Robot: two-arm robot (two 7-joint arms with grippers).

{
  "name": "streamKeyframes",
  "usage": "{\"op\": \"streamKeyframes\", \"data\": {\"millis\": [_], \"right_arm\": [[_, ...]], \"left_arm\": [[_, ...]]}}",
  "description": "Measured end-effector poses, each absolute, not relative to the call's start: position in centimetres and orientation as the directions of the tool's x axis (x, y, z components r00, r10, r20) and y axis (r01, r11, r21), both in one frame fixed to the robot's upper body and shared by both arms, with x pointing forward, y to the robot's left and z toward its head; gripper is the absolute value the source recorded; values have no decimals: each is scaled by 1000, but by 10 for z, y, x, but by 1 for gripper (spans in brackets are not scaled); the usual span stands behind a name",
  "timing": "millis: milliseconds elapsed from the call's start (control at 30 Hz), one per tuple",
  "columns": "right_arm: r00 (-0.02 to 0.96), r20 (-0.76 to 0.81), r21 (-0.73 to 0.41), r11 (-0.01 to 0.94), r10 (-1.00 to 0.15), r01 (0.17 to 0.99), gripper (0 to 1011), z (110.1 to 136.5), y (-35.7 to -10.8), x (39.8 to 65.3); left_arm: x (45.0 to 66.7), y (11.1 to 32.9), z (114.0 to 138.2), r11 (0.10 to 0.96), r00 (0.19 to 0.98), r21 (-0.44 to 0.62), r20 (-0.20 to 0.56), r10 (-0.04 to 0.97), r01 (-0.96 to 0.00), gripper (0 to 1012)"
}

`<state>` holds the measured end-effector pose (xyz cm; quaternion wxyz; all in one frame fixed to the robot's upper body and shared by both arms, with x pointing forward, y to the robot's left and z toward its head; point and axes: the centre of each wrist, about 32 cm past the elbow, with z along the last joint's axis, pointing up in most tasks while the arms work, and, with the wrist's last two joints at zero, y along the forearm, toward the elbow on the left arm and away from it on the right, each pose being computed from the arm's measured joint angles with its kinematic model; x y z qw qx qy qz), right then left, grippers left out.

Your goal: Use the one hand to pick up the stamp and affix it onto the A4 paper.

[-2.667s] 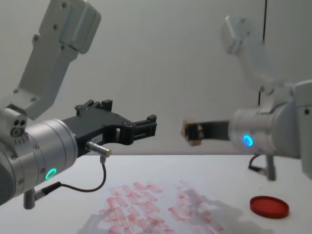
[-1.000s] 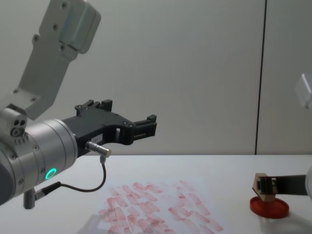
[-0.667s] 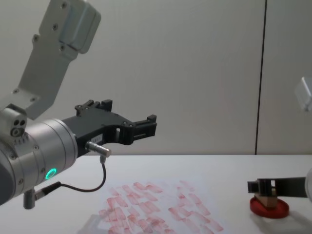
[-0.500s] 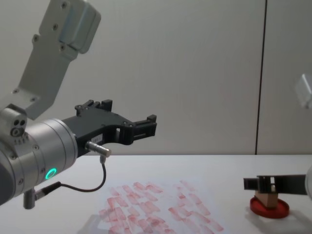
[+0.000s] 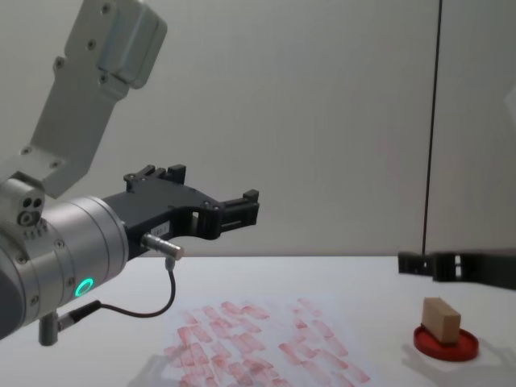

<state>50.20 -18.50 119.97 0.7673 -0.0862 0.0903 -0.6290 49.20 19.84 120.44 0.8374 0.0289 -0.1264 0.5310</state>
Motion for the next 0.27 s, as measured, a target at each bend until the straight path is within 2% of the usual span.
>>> {"op": "streamKeyframes", "data": {"millis": [267], "right_arm": [[216,9,-135,213,-976,968,1001,1205,-195,491]], "left_arm": [[492,198,1204,434,404,-86,242,882,-897,993]]}}
